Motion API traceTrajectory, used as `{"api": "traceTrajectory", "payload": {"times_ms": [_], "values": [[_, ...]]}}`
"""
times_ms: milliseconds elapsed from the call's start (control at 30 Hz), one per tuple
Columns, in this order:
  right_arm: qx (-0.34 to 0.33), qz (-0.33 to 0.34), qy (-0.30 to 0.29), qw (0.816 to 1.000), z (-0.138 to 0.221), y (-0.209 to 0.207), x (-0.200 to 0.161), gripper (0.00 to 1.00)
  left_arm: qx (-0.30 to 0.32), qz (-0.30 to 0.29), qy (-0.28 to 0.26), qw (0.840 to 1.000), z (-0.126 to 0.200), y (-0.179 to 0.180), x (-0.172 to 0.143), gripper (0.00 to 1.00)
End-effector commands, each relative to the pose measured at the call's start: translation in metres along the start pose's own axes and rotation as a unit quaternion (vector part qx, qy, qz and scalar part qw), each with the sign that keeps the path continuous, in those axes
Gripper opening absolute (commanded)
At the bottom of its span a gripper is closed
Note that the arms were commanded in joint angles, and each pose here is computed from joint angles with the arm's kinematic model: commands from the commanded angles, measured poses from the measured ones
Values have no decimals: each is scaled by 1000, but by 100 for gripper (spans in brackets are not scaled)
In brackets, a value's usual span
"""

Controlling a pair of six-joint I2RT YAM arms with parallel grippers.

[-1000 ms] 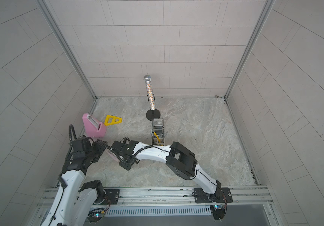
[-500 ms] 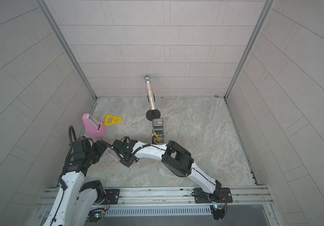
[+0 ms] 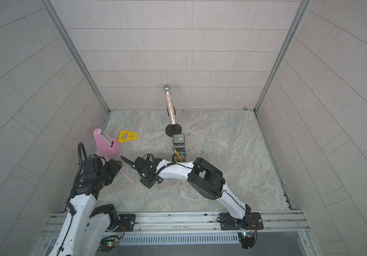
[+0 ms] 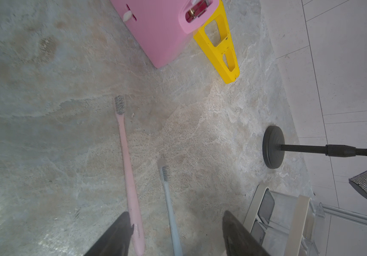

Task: Place the toothbrush into the toothbrush holder
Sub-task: Pick up the toothbrush from the center of the board.

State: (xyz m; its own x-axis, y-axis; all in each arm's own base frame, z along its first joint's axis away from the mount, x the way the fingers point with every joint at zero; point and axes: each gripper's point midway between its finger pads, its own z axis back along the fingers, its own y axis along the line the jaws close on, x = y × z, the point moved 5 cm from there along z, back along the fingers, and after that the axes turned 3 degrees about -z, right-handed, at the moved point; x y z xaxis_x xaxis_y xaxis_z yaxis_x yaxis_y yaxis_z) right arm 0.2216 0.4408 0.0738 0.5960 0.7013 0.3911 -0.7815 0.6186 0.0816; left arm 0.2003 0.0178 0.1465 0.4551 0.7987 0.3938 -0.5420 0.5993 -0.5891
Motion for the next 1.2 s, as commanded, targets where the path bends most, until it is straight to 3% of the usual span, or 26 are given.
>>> {"api": "traceTrajectory", "payload": {"times_ms": [0, 200, 667, 1167], "values": [[-3, -30, 0, 1000, 14, -8, -7, 10, -12, -11, 5, 1000, 4, -4, 0, 69], [40, -80, -41, 995, 38, -11, 1, 9, -44, -12, 31, 998, 4, -14, -5, 74], [113, -106, -89, 984, 79, 8, 11, 10, -115, -7, 69, 991, -22, -38, -21, 83], [127, -88, -105, 982, 99, 29, 7, 10, -94, -30, 90, 991, -46, -42, -35, 79]]}}
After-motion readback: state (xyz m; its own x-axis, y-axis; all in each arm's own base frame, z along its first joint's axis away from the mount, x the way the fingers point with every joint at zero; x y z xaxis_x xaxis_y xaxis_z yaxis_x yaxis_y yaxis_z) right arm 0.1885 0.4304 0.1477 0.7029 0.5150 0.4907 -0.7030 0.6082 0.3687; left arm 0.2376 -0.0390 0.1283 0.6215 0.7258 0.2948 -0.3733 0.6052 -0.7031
